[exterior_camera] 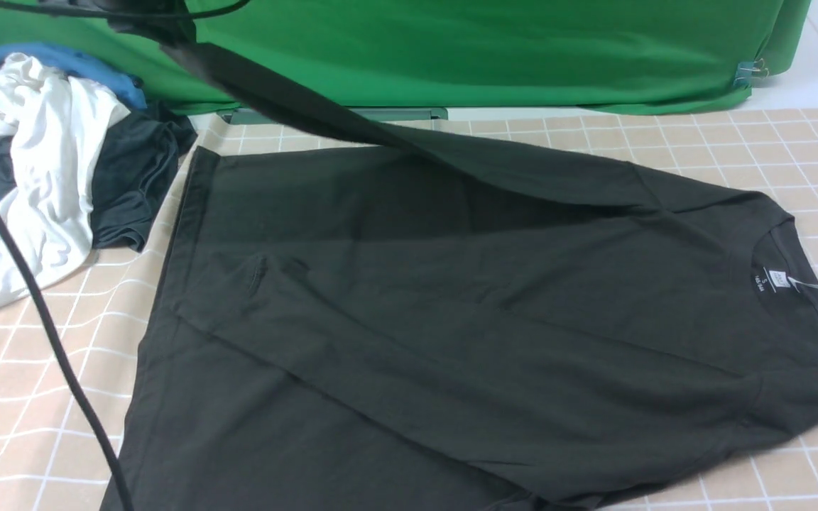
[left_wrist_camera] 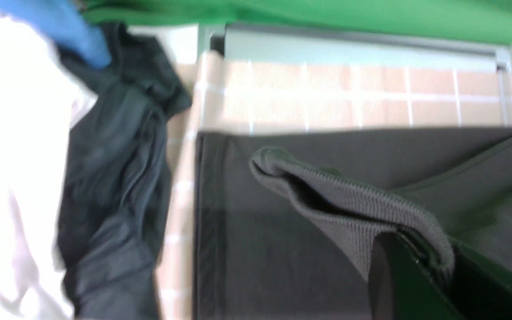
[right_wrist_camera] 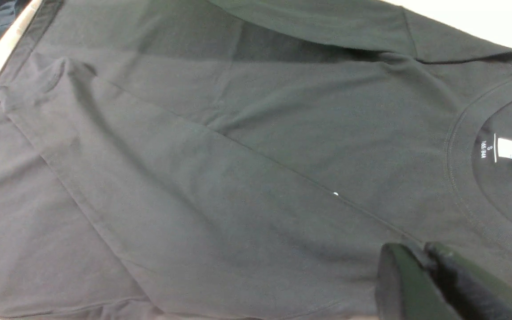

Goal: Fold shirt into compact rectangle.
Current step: 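Fold the left side of the dark shirt inward over its body with the left gripper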

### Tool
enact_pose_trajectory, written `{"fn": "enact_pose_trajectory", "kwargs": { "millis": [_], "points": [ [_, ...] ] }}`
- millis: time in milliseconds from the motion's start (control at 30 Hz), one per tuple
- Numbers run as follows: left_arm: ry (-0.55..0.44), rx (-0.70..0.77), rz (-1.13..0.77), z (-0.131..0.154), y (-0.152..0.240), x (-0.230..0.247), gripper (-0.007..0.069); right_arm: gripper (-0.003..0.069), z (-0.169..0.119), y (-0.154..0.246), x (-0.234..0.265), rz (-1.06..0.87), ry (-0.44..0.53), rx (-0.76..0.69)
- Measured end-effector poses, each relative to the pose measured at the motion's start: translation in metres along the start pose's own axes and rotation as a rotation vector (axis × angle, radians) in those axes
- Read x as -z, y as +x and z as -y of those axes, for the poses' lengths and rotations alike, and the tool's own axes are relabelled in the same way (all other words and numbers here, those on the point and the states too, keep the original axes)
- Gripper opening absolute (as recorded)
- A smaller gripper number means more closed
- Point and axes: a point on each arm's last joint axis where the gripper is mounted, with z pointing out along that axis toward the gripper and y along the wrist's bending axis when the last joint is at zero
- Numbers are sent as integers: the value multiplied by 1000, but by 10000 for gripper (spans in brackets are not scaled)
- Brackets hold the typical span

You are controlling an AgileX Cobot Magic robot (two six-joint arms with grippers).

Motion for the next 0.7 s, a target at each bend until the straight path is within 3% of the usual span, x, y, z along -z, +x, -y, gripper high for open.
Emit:
{"fn": "enact_pose_trajectory", "kwargs": {
  "millis": [300,700],
  "points": [
    [-82,14,-164,7,57,7,34,91,0,0,0,-3,-1,0],
    [-102,119,-345,-8,164,-38,35,91,0,0,0,-4,-1,2]
  ]
}}
